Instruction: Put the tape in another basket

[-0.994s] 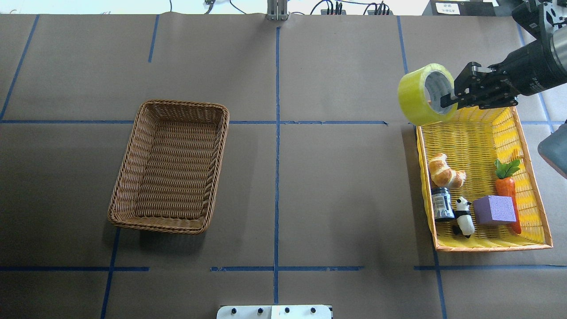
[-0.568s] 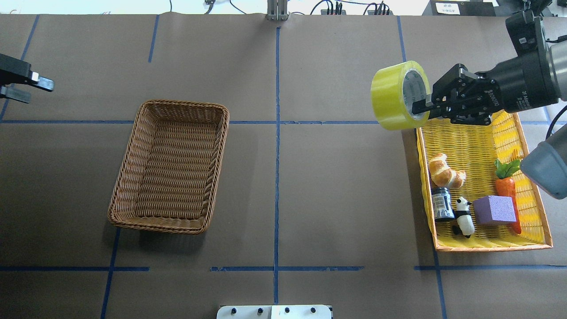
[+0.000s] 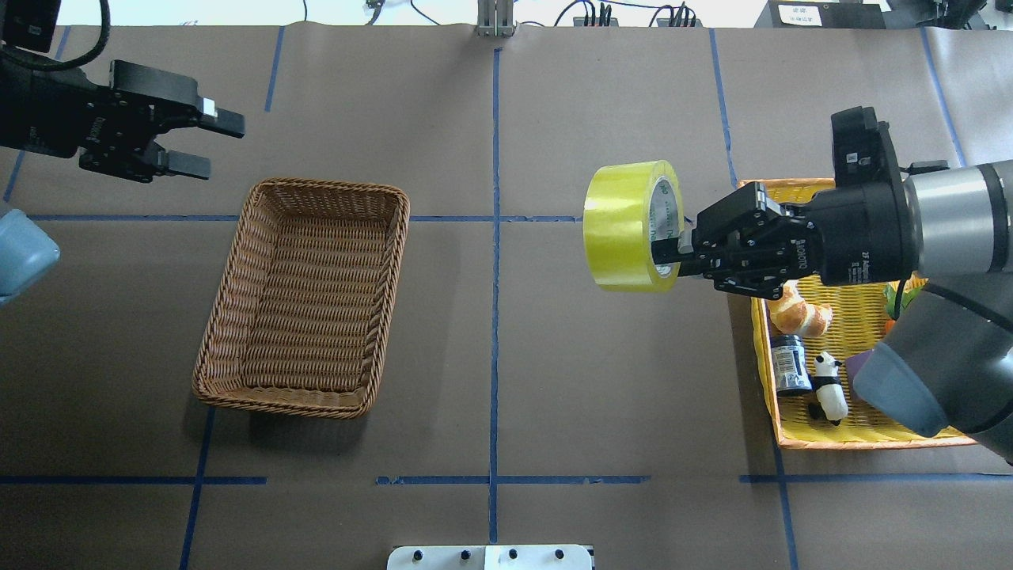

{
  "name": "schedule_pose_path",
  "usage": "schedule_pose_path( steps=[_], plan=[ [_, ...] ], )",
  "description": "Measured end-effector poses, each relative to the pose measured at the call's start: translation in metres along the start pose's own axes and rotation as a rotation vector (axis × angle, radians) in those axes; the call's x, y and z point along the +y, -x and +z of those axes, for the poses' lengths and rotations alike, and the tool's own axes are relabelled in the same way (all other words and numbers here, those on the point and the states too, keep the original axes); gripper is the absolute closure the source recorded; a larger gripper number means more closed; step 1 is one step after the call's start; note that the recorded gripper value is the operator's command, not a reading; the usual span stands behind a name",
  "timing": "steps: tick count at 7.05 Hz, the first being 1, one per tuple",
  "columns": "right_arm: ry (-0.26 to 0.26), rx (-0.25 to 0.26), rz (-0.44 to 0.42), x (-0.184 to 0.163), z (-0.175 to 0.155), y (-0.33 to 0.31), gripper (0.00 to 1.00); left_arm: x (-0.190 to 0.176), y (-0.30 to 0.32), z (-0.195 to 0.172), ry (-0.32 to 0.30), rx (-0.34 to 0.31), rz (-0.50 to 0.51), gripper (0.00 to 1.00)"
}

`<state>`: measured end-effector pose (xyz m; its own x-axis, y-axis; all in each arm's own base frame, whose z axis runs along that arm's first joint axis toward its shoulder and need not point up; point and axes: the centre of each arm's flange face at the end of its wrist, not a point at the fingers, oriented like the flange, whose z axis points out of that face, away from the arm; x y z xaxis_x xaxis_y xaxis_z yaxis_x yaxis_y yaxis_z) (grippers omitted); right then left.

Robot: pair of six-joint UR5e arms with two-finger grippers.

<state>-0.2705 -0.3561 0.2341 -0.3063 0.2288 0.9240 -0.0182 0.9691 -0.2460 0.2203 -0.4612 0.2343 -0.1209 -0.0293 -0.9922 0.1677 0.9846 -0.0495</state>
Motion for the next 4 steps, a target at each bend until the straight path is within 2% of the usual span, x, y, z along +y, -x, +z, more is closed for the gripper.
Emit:
schedule_pose_path(
  steps=[3, 4],
  plan=[
    [0.105, -0.241, 0.057, 0.052, 0.043, -0.005, 1.00, 0.072, -0.071, 0.057, 0.063, 0.379, -0.128, 0.00],
    [0.142, -0.297, 0.083, 0.057, 0.058, 0.006, 1.00, 0.091, -0.083, 0.065, 0.092, 0.483, -0.149, 0.00]
  ],
)
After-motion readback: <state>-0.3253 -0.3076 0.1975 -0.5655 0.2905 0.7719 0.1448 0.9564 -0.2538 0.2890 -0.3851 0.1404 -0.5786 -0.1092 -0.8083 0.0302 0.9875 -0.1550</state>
